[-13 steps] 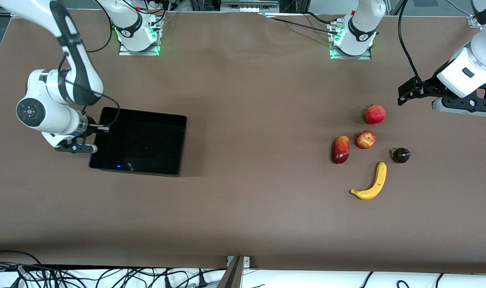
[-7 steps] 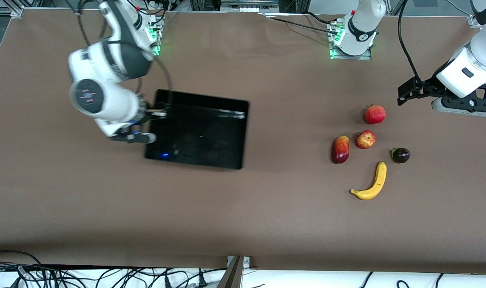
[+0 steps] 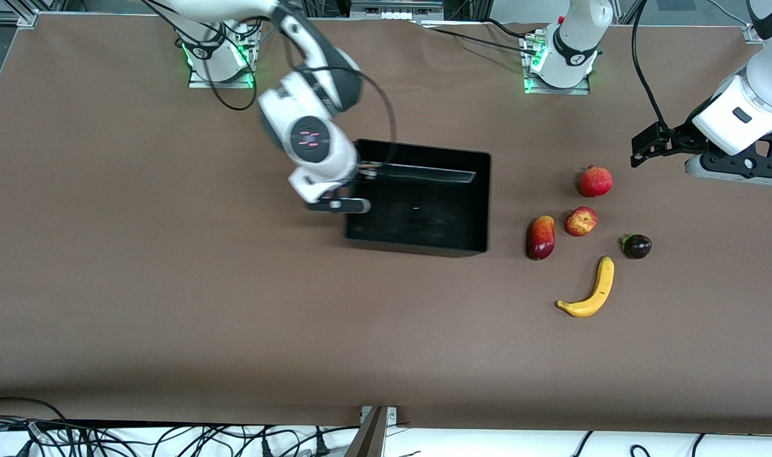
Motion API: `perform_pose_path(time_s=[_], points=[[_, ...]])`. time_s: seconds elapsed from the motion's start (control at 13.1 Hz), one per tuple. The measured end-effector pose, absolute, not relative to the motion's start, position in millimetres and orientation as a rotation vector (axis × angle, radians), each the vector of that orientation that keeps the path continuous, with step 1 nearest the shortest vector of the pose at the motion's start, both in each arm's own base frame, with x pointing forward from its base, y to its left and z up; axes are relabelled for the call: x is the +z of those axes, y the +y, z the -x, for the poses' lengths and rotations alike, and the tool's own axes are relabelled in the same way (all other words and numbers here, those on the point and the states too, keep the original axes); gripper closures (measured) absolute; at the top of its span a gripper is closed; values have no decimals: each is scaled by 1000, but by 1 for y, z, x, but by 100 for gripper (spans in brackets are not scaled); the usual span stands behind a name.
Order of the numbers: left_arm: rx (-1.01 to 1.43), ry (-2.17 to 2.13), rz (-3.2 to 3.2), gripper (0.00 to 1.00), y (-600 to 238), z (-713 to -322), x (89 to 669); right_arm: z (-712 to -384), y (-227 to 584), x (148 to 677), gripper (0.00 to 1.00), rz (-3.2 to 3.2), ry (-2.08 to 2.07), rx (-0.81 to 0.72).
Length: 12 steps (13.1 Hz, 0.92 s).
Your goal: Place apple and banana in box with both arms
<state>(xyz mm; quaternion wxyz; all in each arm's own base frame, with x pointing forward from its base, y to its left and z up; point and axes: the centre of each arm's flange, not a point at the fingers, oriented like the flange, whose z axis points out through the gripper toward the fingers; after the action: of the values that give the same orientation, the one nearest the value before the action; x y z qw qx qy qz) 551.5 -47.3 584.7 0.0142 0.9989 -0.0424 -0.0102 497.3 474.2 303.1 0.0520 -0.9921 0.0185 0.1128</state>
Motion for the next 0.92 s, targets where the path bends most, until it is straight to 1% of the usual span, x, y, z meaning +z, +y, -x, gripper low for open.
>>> perform_pose_path(time_s=[0.15, 0.23, 0.31, 0.46, 0.61, 0.77, 0.92], points=[[-32, -132, -3110, 0, -47, -552, 585, -486, 509, 270, 95, 2995, 24, 308], [-32, -132, -3110, 0, -47, -552, 585, -486, 516, 259, 95, 2985, 22, 290], [-32, -132, -3110, 0, -47, -552, 585, -491, 518, 256, 88, 2973, 28, 265], [-32, -132, -3110, 0, -47, -552, 585, -509, 513, 275, 67, 2953, 51, 210], [-31, -131, -3110, 0, -47, -552, 585, -534, 488, 319, 44, 2946, 71, 181], [-31, -132, -3110, 0, -47, -552, 585, -559, 438, 382, 24, 2972, 43, 163], [-32, -130, -3110, 0, -47, -552, 585, -581, 362, 436, 1, 3038, 43, 187]])
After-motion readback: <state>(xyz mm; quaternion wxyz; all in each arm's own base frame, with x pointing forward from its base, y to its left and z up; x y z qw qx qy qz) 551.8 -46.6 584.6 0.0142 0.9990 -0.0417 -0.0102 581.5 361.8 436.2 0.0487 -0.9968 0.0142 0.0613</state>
